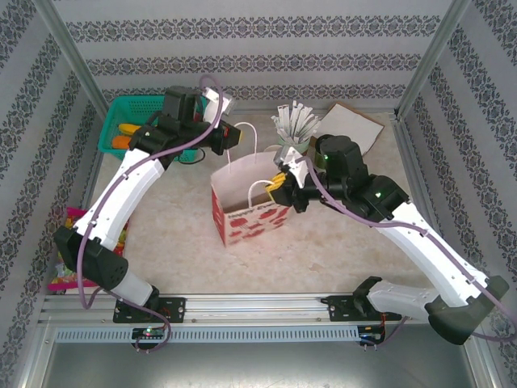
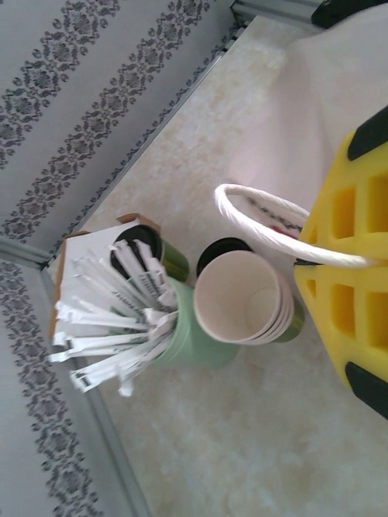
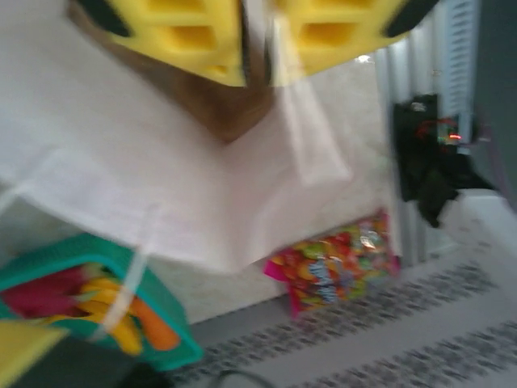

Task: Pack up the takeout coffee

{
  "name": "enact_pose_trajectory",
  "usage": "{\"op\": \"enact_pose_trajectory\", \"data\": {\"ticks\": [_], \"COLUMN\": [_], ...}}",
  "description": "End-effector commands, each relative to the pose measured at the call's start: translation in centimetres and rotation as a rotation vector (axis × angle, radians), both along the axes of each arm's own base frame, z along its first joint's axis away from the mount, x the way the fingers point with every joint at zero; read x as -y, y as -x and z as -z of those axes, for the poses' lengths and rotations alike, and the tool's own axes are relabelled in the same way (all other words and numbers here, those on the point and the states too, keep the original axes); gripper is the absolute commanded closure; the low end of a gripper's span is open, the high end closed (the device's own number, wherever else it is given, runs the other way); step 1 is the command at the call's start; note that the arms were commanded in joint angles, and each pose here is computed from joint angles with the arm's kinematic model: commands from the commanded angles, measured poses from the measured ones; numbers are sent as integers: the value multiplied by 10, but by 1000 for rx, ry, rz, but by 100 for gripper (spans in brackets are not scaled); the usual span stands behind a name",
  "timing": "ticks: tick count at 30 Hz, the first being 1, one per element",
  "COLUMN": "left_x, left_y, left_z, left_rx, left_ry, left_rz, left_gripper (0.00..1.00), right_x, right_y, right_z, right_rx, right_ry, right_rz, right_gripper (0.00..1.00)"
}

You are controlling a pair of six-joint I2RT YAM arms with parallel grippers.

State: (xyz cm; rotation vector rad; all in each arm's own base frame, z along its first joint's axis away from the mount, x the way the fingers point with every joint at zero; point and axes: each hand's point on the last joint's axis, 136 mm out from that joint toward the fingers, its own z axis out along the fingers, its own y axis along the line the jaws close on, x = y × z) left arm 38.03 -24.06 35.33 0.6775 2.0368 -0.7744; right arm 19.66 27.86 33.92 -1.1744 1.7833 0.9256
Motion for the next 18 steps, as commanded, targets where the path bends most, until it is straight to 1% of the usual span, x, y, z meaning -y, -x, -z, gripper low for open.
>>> {"op": "enact_pose_trajectory", "data": {"ticks": [1,5,8,10,11,13,17,18], "left_x": [4,27,33,35,36,36,34,34], "left_y": [-6,-2,0,3,6,10,17,18], "left_z": [7,10,16,18,18,19,19,19], "left_rx": [-36,-104,-124,-128,-130,-131,-126,-126], "left_ry": [-12,52,58,64,67,66,58,57], "left_rz": [39,166,204,230,245,263,278,280], "left_gripper": [100,100,100,99,98,96,95,94], "right_x": [-15,-38,-50,-54,-55,-54,-45,-40], "right_y": [29,40,40,38,36,31,30,31], "right_z": [-21,-23,-22,-21,-20,-17,-17,-17], "right_rx": [-39,-75,-81,-87,-86,-76,-58,-55], "right_ry": [-62,-58,-30,-29,-25,-8,5,13], "right_rz": [-95,-136,-146,-152,-145,-122,-99,-92], "right_gripper": [90,90,90,88,86,73,55,49]}}
